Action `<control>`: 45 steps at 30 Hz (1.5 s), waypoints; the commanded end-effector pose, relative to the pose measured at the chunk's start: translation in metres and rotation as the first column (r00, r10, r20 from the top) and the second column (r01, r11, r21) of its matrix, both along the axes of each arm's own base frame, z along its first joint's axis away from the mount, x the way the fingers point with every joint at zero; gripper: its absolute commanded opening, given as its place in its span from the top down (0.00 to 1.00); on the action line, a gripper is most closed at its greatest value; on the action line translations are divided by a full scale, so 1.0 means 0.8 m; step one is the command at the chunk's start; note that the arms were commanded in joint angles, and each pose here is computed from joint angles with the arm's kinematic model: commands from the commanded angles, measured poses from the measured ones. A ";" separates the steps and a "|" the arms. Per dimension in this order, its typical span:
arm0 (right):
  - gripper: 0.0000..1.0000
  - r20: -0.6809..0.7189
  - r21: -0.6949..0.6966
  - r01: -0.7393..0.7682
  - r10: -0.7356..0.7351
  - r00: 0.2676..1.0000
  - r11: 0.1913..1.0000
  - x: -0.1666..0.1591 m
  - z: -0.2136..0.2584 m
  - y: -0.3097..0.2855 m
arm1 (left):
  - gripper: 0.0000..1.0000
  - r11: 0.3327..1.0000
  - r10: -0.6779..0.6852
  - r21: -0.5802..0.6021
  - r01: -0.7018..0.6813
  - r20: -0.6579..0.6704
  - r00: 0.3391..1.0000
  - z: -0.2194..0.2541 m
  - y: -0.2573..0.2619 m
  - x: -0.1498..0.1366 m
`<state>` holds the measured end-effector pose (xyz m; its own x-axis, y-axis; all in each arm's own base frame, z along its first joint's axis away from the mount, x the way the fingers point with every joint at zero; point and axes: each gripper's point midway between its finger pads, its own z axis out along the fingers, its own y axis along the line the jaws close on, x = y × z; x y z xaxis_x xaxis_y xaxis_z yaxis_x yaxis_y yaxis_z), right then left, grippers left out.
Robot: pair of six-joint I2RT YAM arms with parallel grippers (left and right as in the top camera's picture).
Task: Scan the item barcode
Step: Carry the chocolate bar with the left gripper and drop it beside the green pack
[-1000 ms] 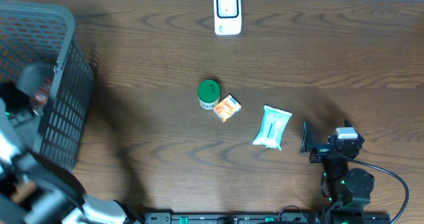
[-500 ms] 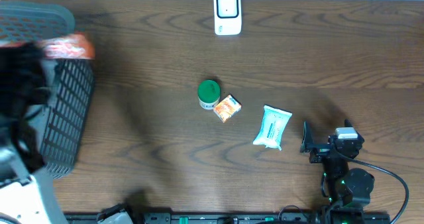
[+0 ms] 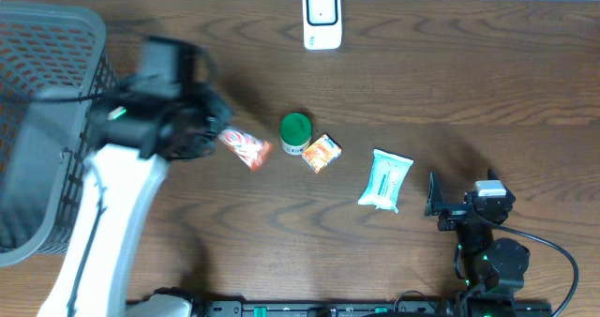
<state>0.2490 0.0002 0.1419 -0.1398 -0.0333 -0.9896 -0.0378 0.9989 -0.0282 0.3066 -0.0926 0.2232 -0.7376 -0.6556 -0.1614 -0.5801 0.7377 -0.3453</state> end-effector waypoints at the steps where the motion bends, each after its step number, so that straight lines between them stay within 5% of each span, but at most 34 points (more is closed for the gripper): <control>1: 0.01 -0.005 0.013 -0.004 0.004 1.000 1.000 0.000 -0.002 0.002 | 0.91 0.992 -0.107 0.045 0.114 -0.133 0.985 -0.051 -0.035 -0.006; 10: 0.01 -0.005 0.013 -0.004 0.004 1.000 1.000 0.000 -0.002 0.002 | 0.92 0.916 -0.400 -0.102 0.387 -0.278 0.873 -0.143 -0.165 -0.022; 16: 0.01 -0.005 0.013 -0.004 0.004 1.000 1.000 0.000 -0.002 0.002 | 0.92 0.854 -0.520 -0.133 0.503 -0.194 0.832 -0.143 -0.216 -0.028; 22: 0.01 -0.005 0.013 -0.004 0.004 1.000 1.000 0.000 -0.002 0.002 | 0.83 0.570 -0.792 -0.257 0.781 0.082 0.605 -0.112 -0.311 -0.053; 26: 0.01 -0.005 0.013 -0.004 0.004 1.000 1.000 0.000 -0.002 0.002 | 0.83 0.392 -0.886 -0.132 0.910 0.210 0.412 -0.106 -0.330 -0.052; 28: 0.01 -0.005 0.013 -0.004 0.004 1.000 1.000 0.000 -0.002 0.002 | 0.83 0.416 -0.892 -0.026 0.909 0.180 0.414 -0.115 -0.317 -0.035; 31: 0.01 -0.005 0.013 -0.004 0.004 1.000 1.000 0.000 -0.002 0.002 | 0.69 0.459 -0.884 0.070 0.886 0.142 0.446 -0.122 -0.302 -0.017; 41: 0.01 -0.005 0.013 -0.004 0.004 1.000 1.000 0.000 -0.002 0.002 | 0.58 0.414 -0.908 0.185 0.891 0.159 0.388 -0.111 -0.296 -0.001; 45: 0.01 -0.005 0.013 -0.004 0.004 1.000 1.000 0.000 -0.002 0.002 | 0.43 0.437 -0.897 0.246 0.865 0.189 0.399 -0.079 -0.287 0.006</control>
